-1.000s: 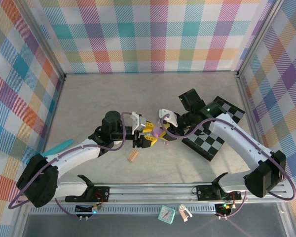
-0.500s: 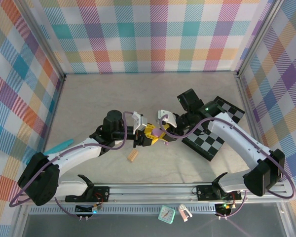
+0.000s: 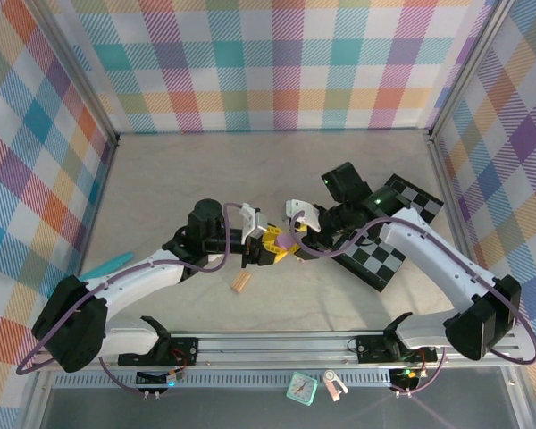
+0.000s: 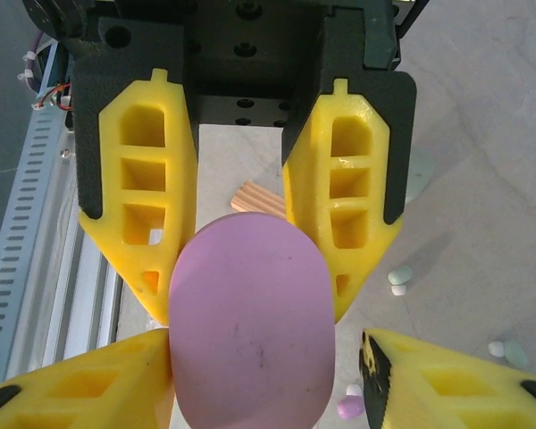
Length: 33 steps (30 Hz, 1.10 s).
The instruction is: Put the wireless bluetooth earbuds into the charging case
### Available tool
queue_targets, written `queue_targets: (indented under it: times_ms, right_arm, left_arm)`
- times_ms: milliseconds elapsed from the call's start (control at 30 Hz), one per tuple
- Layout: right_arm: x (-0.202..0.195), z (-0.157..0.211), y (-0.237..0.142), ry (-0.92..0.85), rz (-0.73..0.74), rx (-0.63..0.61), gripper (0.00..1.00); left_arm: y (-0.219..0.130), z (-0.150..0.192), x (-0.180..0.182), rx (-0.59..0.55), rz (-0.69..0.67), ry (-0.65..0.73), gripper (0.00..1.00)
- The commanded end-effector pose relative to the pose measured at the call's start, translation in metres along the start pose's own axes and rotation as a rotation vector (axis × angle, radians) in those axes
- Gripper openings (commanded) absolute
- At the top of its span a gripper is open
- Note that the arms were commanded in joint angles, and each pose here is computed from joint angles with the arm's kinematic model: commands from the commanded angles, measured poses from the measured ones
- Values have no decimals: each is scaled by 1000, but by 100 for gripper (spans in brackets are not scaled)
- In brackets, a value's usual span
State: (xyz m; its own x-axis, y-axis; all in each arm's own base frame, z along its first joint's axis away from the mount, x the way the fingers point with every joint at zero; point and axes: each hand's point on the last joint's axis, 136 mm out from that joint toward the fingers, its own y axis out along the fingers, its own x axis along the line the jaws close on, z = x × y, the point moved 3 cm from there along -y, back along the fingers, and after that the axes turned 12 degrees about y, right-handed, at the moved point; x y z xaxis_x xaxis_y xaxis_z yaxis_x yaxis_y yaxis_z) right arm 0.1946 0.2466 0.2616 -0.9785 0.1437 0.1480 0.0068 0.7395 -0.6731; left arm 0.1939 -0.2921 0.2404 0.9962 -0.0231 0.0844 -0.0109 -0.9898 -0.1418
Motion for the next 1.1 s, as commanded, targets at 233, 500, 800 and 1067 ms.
queue_targets:
  times_ms: [233,500,800,1067]
  right_arm:
    - [-11,-12,-16,-23,110,-78,57]
    - [-27,-18,-24,-11,220,-112,60]
    - [-34,-18,-28,0,261,-134,62]
    - [-19,-14,-19,-8,140,-135,61]
  left_arm:
    - [0,-11,-16,-20,80,67,26]
    - [0,-10,-17,-21,85,70,26]
    - [0,-11,-15,-26,77,74,26]
    - [1,-16,-10,-55,51,75,26]
